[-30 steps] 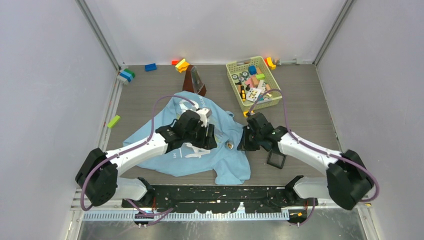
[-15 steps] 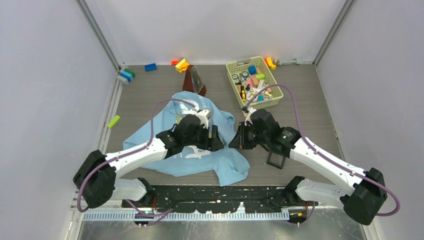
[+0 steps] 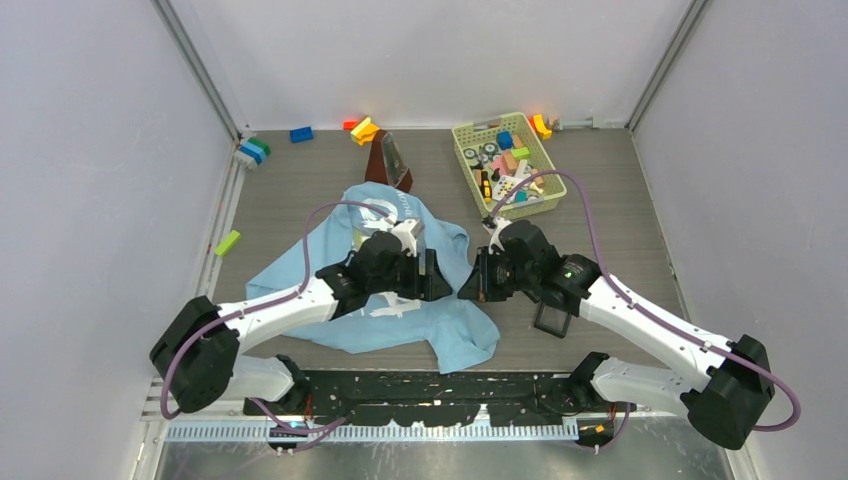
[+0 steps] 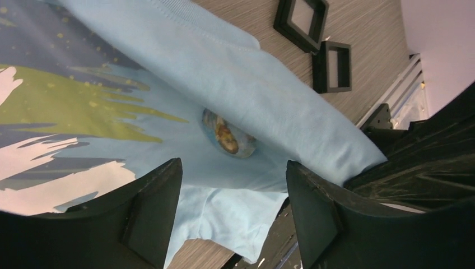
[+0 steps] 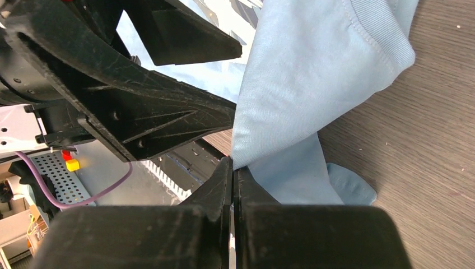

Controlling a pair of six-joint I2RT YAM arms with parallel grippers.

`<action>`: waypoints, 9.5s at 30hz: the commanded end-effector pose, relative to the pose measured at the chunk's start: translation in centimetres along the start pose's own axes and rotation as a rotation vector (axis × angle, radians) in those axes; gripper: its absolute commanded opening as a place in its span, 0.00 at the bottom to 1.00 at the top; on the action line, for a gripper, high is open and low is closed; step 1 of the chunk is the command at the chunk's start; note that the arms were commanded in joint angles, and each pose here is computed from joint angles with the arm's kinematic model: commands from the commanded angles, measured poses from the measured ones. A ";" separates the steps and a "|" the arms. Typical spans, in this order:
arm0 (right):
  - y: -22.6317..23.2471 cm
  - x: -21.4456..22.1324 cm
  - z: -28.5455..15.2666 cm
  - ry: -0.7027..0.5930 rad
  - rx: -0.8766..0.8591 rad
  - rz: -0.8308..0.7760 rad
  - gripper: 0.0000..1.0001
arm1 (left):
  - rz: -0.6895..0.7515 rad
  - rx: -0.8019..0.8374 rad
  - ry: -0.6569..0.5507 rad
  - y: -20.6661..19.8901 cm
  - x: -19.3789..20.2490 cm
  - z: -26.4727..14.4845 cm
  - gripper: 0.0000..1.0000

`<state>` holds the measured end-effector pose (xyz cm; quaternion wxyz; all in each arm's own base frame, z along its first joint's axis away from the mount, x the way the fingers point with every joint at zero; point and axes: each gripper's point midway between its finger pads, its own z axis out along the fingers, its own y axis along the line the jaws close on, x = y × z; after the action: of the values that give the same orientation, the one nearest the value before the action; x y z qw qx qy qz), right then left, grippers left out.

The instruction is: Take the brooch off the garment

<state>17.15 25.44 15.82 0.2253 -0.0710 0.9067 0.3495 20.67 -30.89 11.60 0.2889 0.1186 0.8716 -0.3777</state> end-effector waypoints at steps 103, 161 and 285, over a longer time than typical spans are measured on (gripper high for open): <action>-1.0 -1.5 0.2 -0.117 0.048 0.021 0.01 | 0.013 -0.088 0.271 0.1 0.7 -0.1 0.00; -1.0 -2.3 0.3 -0.174 0.042 0.056 0.00 | -0.158 -0.027 -0.143 -0.8 -0.9 1.9 0.41; 4.4 2.9 2.8 -0.110 -0.580 -0.331 0.34 | 0.279 0.349 0.726 -7.4 1.7 -5.9 0.00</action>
<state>14.41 29.84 13.55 0.2868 -0.2398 0.7575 0.5352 13.95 -29.55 14.97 -0.0486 0.3719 0.8575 -0.3521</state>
